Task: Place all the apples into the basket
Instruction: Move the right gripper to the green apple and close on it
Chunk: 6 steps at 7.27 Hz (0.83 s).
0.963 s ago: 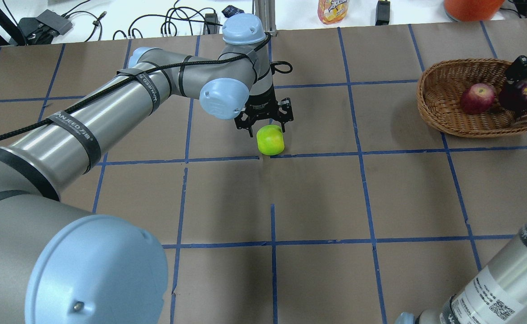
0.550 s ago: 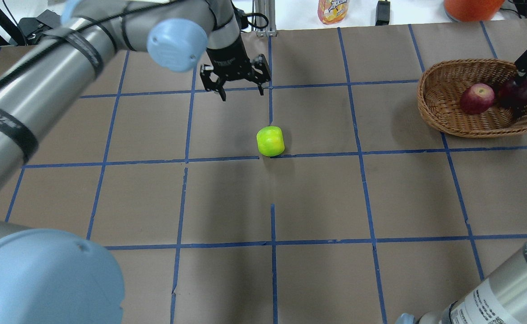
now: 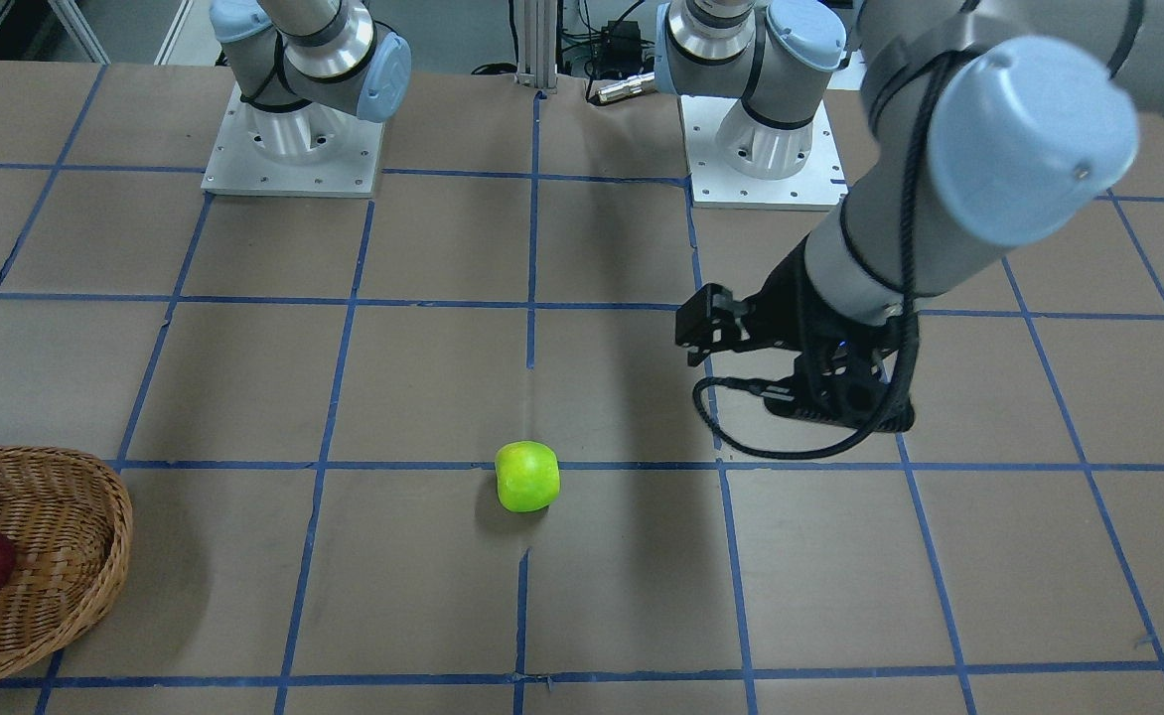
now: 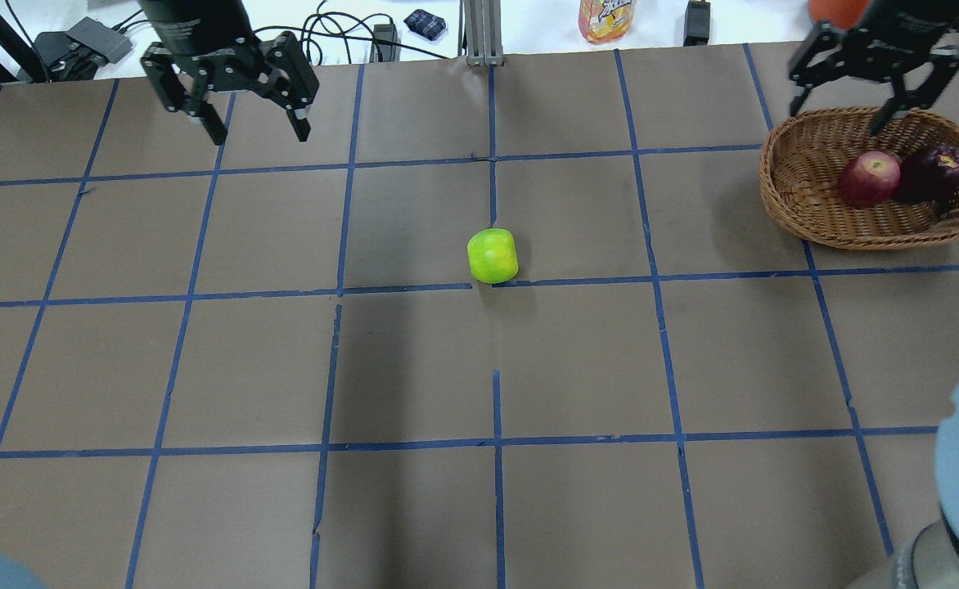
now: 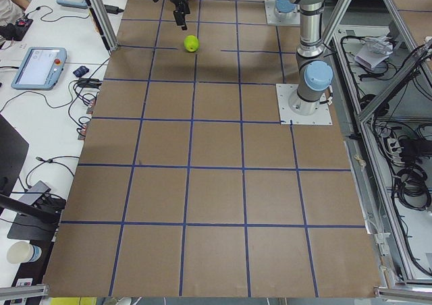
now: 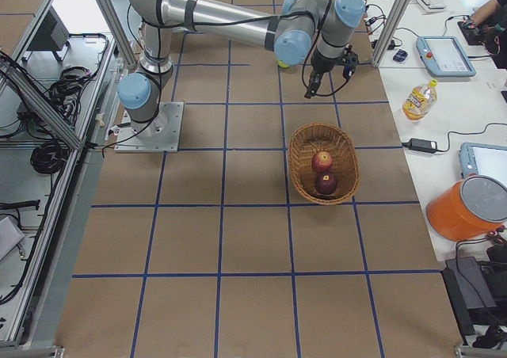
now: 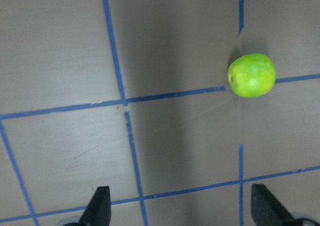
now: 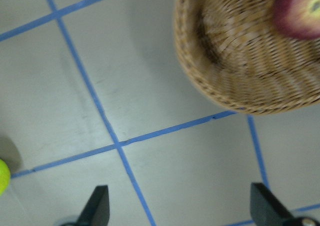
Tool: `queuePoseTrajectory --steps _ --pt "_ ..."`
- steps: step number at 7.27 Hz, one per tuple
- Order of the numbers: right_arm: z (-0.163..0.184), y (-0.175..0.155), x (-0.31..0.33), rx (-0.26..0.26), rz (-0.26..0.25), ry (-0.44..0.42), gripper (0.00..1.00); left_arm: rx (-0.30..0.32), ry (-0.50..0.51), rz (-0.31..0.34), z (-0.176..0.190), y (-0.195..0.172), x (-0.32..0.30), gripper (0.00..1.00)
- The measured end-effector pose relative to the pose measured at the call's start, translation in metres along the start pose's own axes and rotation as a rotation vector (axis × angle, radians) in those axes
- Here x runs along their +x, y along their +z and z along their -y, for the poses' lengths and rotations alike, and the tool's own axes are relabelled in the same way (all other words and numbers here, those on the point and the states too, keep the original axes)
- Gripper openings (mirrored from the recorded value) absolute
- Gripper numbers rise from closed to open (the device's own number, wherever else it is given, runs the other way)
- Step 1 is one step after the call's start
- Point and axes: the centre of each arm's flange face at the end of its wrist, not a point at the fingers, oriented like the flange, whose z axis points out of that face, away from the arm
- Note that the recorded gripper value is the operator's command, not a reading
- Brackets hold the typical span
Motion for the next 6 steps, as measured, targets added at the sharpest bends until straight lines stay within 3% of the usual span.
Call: queuePoseTrajectory --steps 3,6 --pt "-0.023 0.084 -0.179 0.072 0.026 0.103 1.00 0.023 -0.035 0.056 -0.036 -0.003 -0.001 1.00" --pt "-0.046 0.140 -0.259 0.098 0.038 0.107 1.00 0.061 -0.041 0.048 -0.041 -0.003 0.002 1.00"
